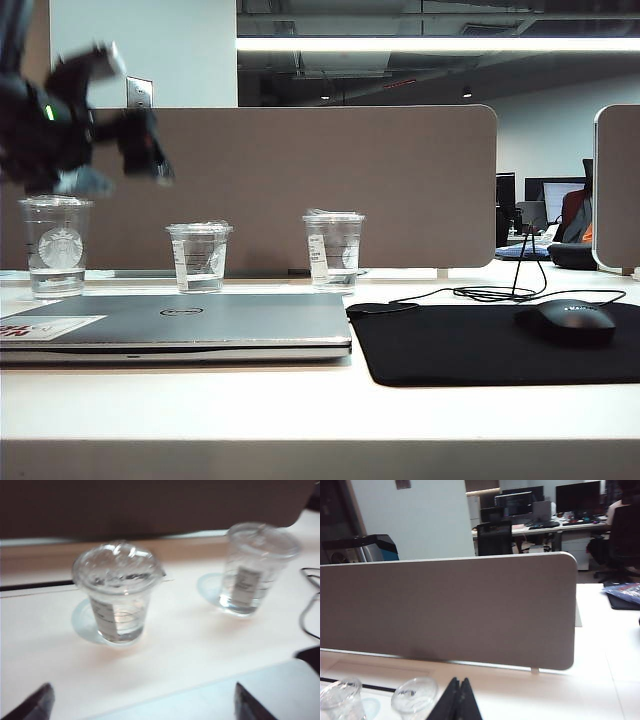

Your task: Pick up the coffee cup on the middle and place it on the right side of the laptop.

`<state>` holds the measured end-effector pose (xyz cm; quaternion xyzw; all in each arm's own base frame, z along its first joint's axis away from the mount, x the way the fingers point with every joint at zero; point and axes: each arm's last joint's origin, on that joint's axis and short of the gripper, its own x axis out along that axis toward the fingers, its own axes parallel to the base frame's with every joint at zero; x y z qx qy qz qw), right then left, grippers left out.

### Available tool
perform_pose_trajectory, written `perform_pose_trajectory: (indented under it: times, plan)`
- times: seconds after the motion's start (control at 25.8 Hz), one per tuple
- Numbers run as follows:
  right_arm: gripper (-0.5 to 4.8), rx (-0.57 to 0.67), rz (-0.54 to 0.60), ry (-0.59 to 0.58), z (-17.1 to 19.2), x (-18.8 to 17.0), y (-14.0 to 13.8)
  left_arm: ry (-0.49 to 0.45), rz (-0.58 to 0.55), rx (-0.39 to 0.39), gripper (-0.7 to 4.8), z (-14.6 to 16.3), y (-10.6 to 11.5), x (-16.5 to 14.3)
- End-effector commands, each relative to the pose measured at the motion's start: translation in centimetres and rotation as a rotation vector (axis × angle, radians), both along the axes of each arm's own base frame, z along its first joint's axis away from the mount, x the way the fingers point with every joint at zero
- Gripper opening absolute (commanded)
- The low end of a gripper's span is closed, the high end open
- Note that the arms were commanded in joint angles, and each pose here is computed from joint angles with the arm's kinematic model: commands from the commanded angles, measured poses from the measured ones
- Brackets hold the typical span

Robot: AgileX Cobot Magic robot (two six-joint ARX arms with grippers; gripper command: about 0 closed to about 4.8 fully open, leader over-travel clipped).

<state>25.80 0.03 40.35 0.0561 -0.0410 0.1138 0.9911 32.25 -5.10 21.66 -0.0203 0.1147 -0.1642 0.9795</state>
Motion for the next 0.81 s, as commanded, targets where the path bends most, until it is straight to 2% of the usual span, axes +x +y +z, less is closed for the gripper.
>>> perform_pose_trajectory:
  times: [0.04,0.15,0.23,0.35,0.62,0.81]
  plan:
    - [-0.05,-0.006,0.016,-0.025,0.9,1.4,0.0,-0.021,0.029,0.005,4.79,-1.0,-0.3,2.7]
    - [-0.05,-0.018,0.015,-0.013,0.7,2.4,0.0,-0.002,0.040,0.012,4.79,-2.5,-0.6,5.5]
    - [-0.05,-0.072,0.010,0.010,-0.1,3.3,0.0,0.004,0.042,0.019,4.79,-4.0,-1.1,8.7]
    - [-0.05,-0.077,0.011,0.034,-0.8,4.0,-0.1,0.000,0.042,0.019,4.79,-4.9,-1.4,11.1]
    - [-0.05,-0.126,0.010,0.065,-2.0,5.2,-0.1,-0.038,0.066,0.018,4.79,-5.9,-1.9,15.4]
    - [-0.05,-0.129,0.011,0.080,-2.4,5.5,-0.1,-0.011,0.066,0.022,4.79,-6.6,-2.2,17.2]
